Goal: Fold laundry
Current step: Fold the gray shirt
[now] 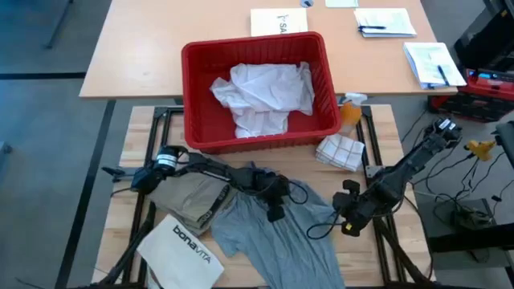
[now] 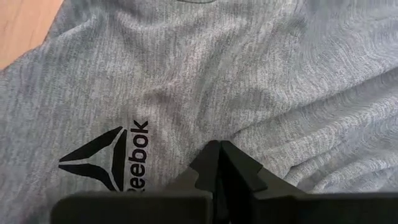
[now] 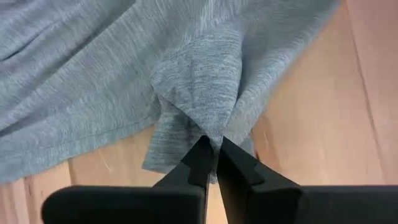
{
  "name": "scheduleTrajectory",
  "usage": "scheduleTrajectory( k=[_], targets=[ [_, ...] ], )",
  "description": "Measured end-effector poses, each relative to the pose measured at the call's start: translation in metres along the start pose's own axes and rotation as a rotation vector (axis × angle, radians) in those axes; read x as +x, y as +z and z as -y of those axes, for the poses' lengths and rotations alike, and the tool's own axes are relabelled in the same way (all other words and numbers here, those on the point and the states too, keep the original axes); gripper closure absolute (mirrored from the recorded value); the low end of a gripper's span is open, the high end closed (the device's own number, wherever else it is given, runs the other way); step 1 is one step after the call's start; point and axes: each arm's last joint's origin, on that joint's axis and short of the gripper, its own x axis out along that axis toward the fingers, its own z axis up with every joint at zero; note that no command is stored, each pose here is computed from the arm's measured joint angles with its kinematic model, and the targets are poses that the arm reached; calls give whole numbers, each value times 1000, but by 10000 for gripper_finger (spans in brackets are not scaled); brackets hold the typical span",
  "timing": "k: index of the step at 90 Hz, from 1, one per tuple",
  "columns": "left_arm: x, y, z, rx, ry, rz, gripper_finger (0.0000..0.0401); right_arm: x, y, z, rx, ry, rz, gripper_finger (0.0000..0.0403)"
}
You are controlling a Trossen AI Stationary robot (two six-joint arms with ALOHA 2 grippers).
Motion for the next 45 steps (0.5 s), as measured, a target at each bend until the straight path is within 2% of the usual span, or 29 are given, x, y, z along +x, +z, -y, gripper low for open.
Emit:
scheduleTrajectory(
  k=[26, 45],
  targets=[
    [0, 3, 1, -28, -7, 35, 401, 4, 1, -2, -42, 3, 3, 363],
    [-1, 4, 1, -28, -10, 40, 401, 10, 0, -5, -82, 6, -10, 399]
  ],
)
